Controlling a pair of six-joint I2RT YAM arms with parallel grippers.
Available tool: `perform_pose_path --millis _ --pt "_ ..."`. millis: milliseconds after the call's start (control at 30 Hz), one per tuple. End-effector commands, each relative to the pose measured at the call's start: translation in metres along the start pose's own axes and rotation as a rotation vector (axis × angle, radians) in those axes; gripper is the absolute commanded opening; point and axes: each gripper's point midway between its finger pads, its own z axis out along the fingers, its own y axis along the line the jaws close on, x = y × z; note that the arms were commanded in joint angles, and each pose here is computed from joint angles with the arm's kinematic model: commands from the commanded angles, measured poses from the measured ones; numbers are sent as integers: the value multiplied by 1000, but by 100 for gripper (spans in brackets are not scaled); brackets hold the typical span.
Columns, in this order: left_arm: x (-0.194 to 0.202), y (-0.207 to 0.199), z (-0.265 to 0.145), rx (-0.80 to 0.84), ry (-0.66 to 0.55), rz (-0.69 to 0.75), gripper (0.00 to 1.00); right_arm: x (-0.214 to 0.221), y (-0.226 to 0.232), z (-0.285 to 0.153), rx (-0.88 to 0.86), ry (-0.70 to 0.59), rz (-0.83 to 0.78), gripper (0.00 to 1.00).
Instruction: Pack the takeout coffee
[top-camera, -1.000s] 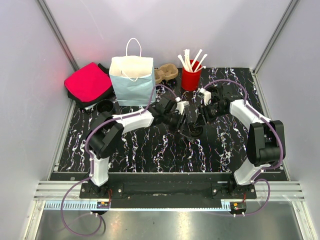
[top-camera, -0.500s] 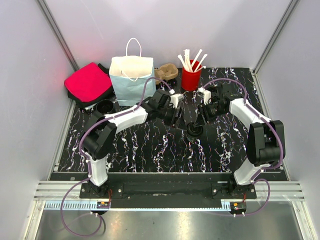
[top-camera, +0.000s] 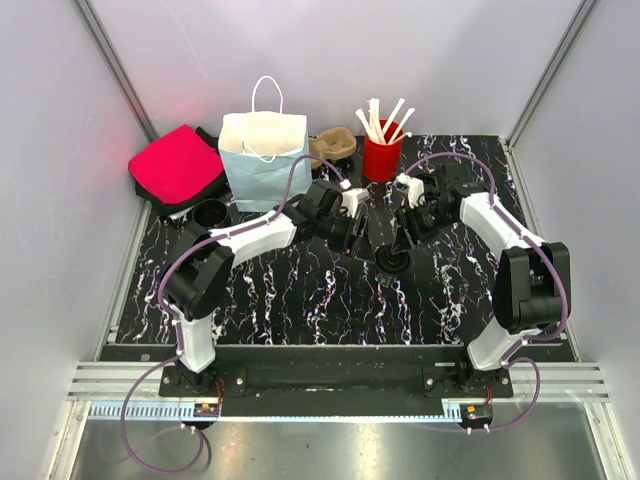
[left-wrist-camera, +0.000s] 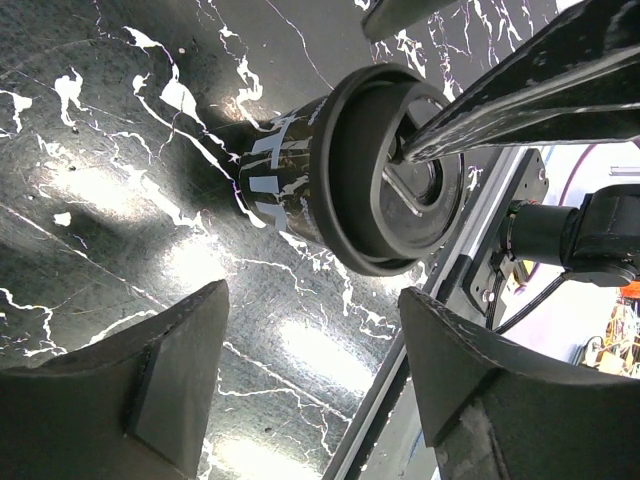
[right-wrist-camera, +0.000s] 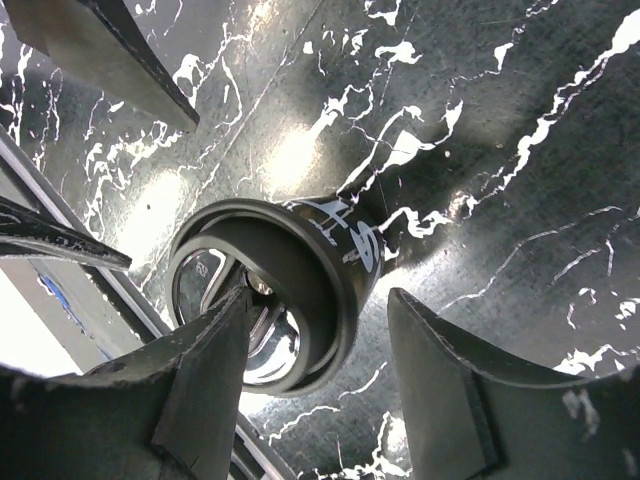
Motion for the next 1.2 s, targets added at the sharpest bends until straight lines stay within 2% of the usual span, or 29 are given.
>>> perform_pose_path --millis 0,267,333,367,400,600,733,967,1167 --pt "-31 -23 -14 30 -91 101 73 -27 10 -25 33 -62 -78 63" --pt "-43 -36 -28 42 -109 168 78 -42 17 -45 50 -94 -161 65" --pt "-48 -40 -36 58 -115 199 84 -50 18 -55 74 -108 -210 64" --pt "-52 -43 -43 60 -120 213 89 -53 16 -60 96 -110 -255 63" --pt "-55 -45 -48 59 -125 231 99 -58 17 -67 111 -121 -290 62" --pt "-75 -51 -97 63 -181 374 99 -72 19 -80 140 -129 -485 56" --pt "-67 -67 -139 192 -148 483 99 -70 17 -74 149 -92 -578 50" --pt "-73 -67 -200 50 -212 626 99 -65 15 -50 156 -2 -706 48" --pt "-75 -39 -237 -158 -302 606 99 -59 21 -26 136 64 -773 49"
